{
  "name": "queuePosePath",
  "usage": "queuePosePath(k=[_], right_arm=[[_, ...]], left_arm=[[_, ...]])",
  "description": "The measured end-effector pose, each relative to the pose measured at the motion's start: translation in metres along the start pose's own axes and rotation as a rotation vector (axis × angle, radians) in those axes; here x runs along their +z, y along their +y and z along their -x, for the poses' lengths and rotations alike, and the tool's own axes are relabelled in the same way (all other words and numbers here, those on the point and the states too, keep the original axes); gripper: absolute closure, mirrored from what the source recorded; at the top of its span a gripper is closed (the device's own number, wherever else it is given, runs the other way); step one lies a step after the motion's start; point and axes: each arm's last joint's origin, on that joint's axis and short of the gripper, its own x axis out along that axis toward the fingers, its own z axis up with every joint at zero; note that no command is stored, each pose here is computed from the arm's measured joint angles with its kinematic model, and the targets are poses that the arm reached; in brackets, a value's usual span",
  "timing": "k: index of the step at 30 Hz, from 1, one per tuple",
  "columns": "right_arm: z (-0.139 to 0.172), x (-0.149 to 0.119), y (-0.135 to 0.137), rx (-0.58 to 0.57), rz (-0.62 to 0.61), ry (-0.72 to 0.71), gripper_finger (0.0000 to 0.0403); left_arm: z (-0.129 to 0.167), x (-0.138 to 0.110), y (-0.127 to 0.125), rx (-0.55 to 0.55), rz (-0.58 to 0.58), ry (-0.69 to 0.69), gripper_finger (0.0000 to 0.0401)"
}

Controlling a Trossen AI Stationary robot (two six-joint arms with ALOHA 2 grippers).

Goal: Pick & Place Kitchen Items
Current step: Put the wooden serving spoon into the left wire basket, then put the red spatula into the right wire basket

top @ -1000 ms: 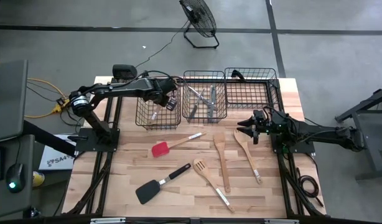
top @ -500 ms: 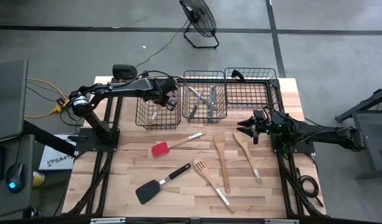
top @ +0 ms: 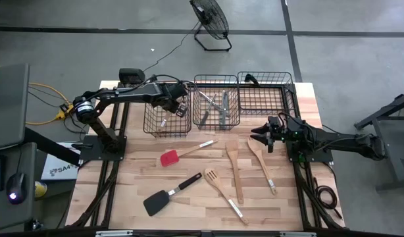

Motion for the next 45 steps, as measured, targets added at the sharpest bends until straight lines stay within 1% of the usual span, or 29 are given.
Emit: queuePosePath(k=[3,9,13,21,26,31,38,41,45], right_arm=[[0.000,0.000,0.000,0.000,0.000,0.000,0.0252],[0.000,0.000,0.000,0.000,0.000,0.000,0.0252],[0.000,0.000,0.000,0.000,0.000,0.000,0.0252],[0.000,0.000,0.000,0.000,0.000,-0.001,0.0252],[0.000,0.000,0.000,0.000,0.000,-0.001,0.0252],[0.000,0.000,0.000,0.000,0.000,-0.001,0.0252],[0.000,0.000,0.000,0.000,0.000,-0.001,0.0252],[0.000,0.000,0.000,0.000,0.000,0.000,0.0252],[0.000,0.000,0.000,0.000,0.000,0.000,0.0252]], left_arm=[[0.000,0.000,0.000,0.001,0.000,-0.001,0.0308],[0.000,0.000,0.000,0.002,0.002,-0.001,0.0248],[0.000,0.000,0.000,0.002,-0.002,-0.002,0.0224],[0.001,0.001,0.001,0.023,-0.022,-0.018,0.0220],[0.005,0.001,0.001,0.013,-0.029,-0.035,0.0219],[0.015,0.002,0.002,-0.002,-0.048,-0.067,0.0219],[0.040,-0.002,0.001,-0.045,-0.080,-0.136,0.0219],[0.056,-0.007,0.000,-0.075,-0.113,-0.170,0.0219],[0.076,-0.016,-0.008,-0.133,-0.164,-0.226,0.0219]])
